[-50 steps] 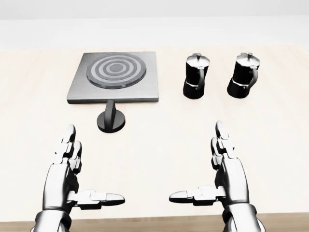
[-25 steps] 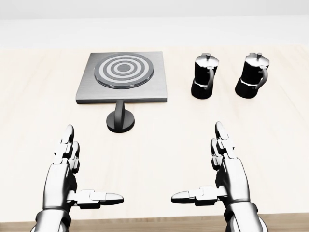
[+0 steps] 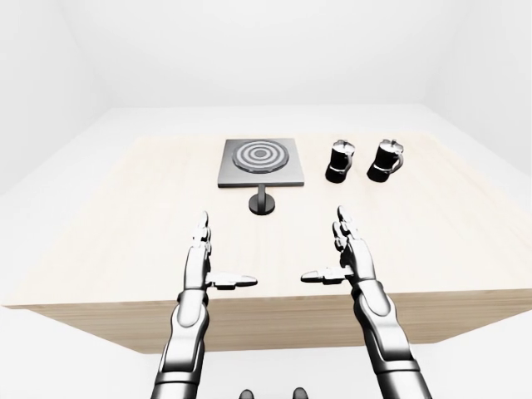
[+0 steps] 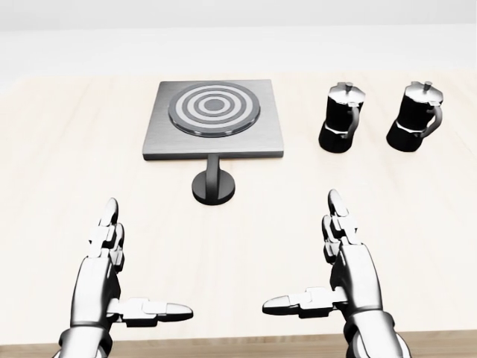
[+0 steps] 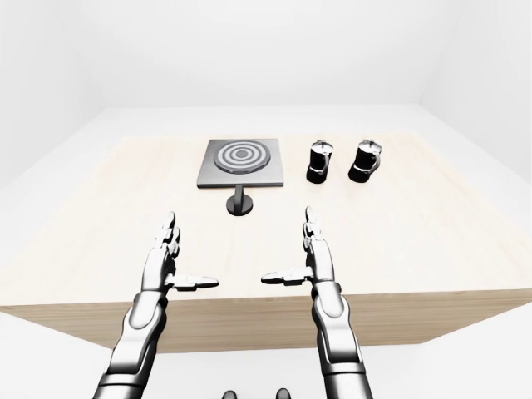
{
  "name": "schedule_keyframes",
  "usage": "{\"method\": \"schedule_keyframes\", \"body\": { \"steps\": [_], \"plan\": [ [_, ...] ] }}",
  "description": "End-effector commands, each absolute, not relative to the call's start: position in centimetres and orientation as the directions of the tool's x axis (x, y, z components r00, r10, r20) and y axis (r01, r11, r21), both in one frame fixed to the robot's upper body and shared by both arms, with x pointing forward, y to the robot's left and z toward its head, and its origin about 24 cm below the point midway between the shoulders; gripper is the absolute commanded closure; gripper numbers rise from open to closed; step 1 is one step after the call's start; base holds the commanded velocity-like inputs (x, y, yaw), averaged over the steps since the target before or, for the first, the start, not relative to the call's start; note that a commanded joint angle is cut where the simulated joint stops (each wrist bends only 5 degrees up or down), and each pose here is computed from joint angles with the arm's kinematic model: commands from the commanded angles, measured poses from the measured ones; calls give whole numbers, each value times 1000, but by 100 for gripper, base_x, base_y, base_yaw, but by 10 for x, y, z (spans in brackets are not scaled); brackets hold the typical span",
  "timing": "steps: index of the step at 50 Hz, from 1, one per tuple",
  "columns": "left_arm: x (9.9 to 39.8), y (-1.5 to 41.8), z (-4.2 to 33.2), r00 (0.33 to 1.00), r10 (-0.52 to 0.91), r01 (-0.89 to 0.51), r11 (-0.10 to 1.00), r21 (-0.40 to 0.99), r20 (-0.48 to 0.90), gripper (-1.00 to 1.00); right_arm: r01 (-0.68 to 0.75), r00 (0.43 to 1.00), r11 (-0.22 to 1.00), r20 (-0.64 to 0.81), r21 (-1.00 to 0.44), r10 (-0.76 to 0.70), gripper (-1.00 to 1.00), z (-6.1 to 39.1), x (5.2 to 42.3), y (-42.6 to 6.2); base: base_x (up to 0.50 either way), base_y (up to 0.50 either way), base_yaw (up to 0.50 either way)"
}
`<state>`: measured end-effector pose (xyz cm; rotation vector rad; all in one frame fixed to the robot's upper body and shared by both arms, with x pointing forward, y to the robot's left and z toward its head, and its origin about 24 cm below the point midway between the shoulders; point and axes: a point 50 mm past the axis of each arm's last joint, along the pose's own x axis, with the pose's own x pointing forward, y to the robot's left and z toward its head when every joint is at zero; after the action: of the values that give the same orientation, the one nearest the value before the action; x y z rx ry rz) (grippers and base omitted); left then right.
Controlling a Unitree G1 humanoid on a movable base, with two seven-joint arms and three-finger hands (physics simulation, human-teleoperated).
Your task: Turn off the stove.
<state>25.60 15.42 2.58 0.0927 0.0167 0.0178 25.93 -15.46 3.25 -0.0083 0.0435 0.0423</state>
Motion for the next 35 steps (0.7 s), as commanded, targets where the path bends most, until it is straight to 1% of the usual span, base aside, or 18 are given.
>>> {"method": "schedule_keyframes", "body": {
  "steps": [1,35],
  "plan": [
    [255,153,25,1000,15,-13,994,108,-17,-100,-48,998,999,-51,-12,47,-100,30,261,-154,1,18,0],
    [255,154,24,1000,22,-19,994,106,-21,-100,-48,998,999,-50,-21,47,-100,32,261,-153,1,12,0]
  ]
}}
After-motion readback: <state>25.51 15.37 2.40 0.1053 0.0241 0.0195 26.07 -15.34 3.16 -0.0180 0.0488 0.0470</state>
